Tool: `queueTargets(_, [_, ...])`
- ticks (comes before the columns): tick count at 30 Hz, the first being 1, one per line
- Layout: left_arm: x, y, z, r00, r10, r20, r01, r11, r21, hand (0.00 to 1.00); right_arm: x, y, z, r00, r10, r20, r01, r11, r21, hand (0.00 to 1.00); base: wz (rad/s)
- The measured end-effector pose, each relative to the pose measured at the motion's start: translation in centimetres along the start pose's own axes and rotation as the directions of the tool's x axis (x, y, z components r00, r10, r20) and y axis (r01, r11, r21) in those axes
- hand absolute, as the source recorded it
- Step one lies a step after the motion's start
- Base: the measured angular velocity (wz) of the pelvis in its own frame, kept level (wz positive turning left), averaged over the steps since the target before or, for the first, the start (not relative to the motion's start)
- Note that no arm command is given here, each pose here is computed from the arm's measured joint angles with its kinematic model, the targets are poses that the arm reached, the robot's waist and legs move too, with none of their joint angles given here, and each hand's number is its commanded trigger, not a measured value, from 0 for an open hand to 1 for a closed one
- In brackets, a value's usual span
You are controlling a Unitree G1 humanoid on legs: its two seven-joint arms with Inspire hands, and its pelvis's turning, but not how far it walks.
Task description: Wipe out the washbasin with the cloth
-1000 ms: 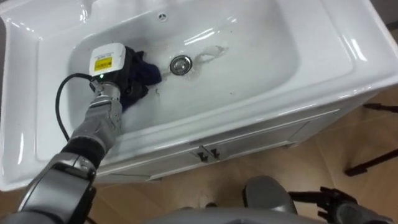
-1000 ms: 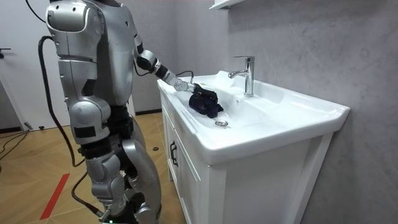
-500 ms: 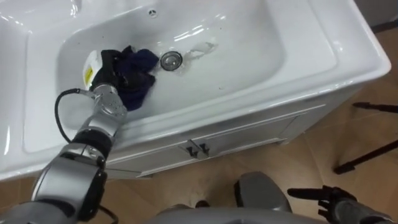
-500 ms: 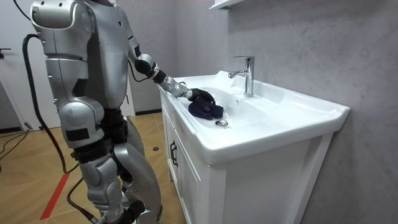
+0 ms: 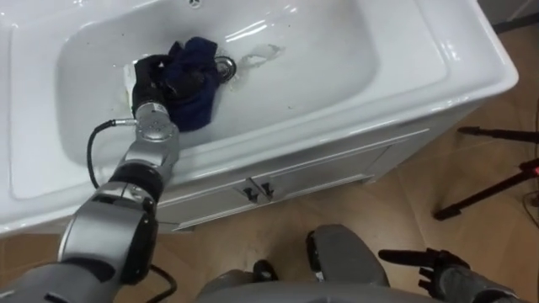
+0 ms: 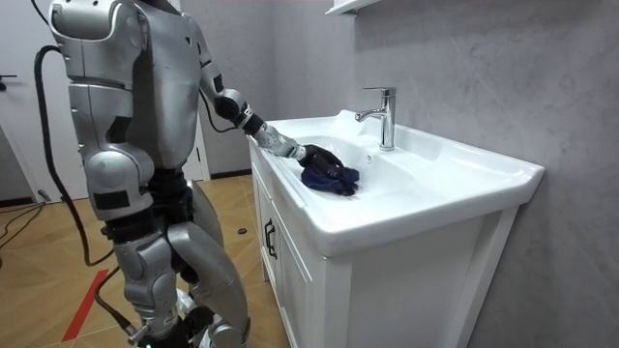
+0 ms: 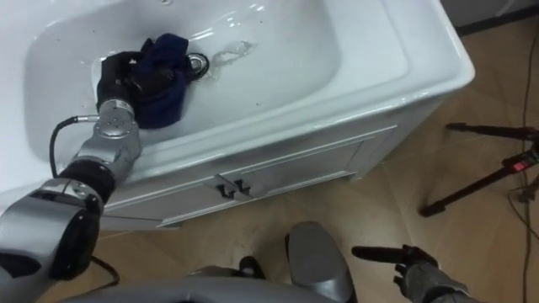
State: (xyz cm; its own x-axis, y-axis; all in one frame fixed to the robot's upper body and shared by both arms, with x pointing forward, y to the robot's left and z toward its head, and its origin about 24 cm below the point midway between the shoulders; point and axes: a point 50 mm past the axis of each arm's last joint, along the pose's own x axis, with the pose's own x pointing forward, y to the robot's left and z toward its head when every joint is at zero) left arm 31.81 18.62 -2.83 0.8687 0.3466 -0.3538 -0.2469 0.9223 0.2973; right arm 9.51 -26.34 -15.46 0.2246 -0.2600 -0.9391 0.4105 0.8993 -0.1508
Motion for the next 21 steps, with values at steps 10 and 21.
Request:
queueTargets(10, [-0.1, -1.7, 2.0, 0.996, -0.056, 0.070, 0.053, 0.998, 0.040, 1.00, 0.0, 0.5, 1.5, 0.999, 0.014, 0.043, -0.014, 1.000, 0.013, 0.00, 0.05])
queueTargets(21, [0.1, -1.7, 3.0, 0.985, -0.082, 0.155, 0.039, 0.964, 0.265, 1.00, -0.1, -1.6, 1.0, 1.000, -0.016, 0.018, 0.014, 0.998, 0.067, 0.00, 0.02])
